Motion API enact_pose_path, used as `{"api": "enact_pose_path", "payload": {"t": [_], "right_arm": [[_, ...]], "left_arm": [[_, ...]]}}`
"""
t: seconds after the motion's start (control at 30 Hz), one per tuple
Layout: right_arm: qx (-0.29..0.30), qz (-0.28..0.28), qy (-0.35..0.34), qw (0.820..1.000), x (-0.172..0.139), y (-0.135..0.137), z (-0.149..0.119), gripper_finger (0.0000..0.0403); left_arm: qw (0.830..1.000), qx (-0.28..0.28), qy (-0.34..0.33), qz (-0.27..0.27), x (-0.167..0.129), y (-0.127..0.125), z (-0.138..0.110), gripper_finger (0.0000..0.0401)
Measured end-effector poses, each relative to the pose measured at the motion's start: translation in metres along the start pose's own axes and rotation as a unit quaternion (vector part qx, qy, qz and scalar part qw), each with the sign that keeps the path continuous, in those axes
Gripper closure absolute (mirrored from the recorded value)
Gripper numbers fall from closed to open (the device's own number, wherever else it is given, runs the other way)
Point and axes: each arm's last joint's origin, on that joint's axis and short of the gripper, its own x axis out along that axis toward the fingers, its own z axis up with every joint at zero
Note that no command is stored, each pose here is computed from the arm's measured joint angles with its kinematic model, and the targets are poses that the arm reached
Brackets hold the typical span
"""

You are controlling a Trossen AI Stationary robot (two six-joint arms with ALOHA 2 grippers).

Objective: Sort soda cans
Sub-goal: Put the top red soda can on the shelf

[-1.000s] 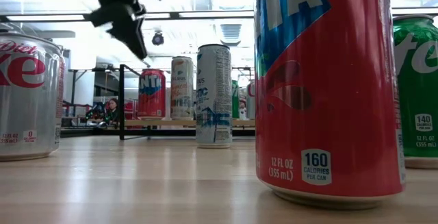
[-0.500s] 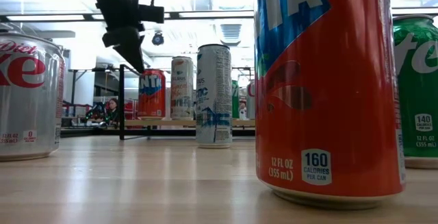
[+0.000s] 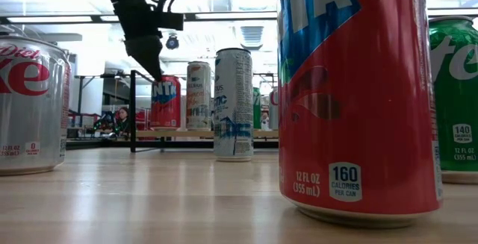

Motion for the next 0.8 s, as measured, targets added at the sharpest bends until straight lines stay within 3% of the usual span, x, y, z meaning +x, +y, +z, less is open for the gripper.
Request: {"api": "enact_pose_path", "payload": {"t": [0.8], "right_arm": [[0.000,0.000,0.000,1.000,0.000,0.000,0.000,0.0394]], "left_arm": [[0.999,-0.038,-0.008,0.019,0.013,0.022,0.006,0.0401]]}}
